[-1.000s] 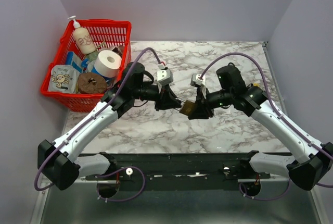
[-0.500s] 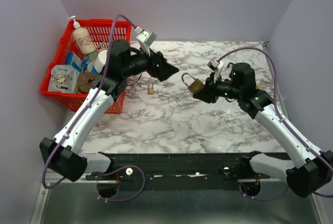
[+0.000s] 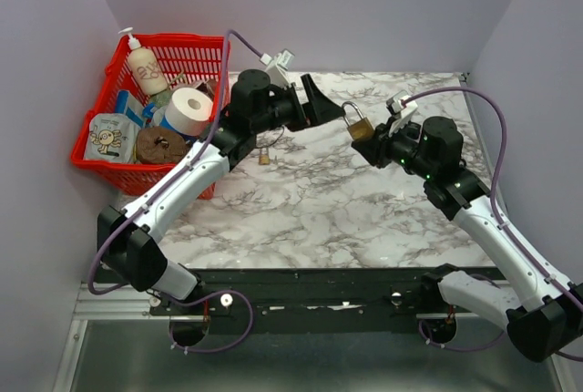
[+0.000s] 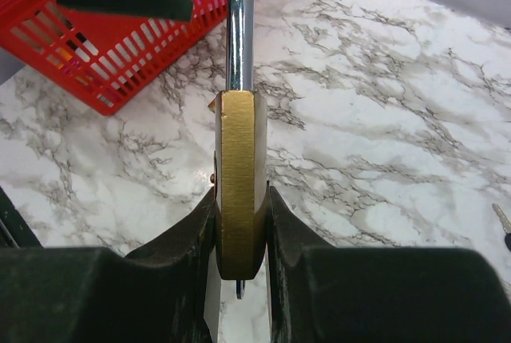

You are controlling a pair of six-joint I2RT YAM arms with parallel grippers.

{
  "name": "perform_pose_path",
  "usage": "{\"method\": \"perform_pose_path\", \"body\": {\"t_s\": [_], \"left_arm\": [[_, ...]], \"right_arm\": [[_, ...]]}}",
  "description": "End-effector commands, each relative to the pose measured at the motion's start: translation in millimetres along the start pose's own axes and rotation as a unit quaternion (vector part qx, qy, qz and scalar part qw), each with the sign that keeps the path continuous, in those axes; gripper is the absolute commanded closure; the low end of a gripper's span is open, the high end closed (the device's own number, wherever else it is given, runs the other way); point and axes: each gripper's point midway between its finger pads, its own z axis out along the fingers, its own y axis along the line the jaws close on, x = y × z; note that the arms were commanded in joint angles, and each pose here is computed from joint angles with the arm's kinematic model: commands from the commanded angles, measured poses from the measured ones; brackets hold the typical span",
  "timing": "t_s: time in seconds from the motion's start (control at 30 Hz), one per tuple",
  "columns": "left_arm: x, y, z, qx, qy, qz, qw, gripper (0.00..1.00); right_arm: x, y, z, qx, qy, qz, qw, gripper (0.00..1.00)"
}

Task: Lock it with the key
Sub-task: Lock the lock.

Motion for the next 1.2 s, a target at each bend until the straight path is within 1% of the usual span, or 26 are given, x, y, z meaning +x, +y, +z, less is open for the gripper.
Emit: {"method": "perform_pose_path", "body": {"t_s": [0.0,0.07,0.1,0.3,0.47,0.57,0.67,0.83,0.9,1.0,1.03,1.07,1.17], "left_arm": [[-4,-48,1,0.073,-0.046,-0.06,0.995,0.01],[8,-42,7,0.067,-0.034,-0.084,0.994,0.01],[8,-44,8,0.076,-0.037,-0.087,0.993,0.01],[21,-39,21,0.068,-0.03,-0.105,0.992,0.01],[18,-42,29,0.073,-0.034,-0.109,0.991,0.01],[26,-42,35,0.066,-0.021,-0.109,0.992,0.01],[36,-37,42,0.052,-0.006,-0.126,0.991,0.01],[43,-34,50,0.037,0.003,-0.138,0.99,0.01],[46,-33,52,0.033,0.007,-0.141,0.989,0.01],[49,-30,55,0.023,0.01,-0.15,0.988,0.05],[51,-28,56,0.021,0.011,-0.15,0.988,0.09],[54,-26,57,0.015,0.014,-0.155,0.988,0.1],[61,-17,61,0.004,0.02,-0.167,0.986,0.16]], "right_arm": [[-55,5,-3,-0.003,-0.102,-0.011,0.995,0.99],[-59,7,-3,-0.008,-0.107,-0.005,0.994,0.99],[-59,10,-3,-0.014,-0.108,-0.003,0.994,0.99],[-55,17,-2,-0.034,-0.1,0.015,0.994,0.99],[-53,14,-2,-0.025,-0.096,0.02,0.995,0.99],[-52,15,-2,-0.025,-0.095,0.019,0.995,0.99],[-50,15,-1,-0.021,-0.092,0.013,0.995,0.99],[-48,15,1,-0.016,-0.088,0.01,0.996,0.99],[-47,11,2,0.001,-0.087,0.006,0.996,0.99],[-48,4,5,0.031,-0.086,-0.003,0.996,0.99],[-42,3,6,0.038,-0.073,-0.001,0.997,0.99],[-39,1,9,0.044,-0.062,0.0,0.997,0.99],[-35,-2,11,0.054,-0.049,0.006,0.997,0.99]]}}
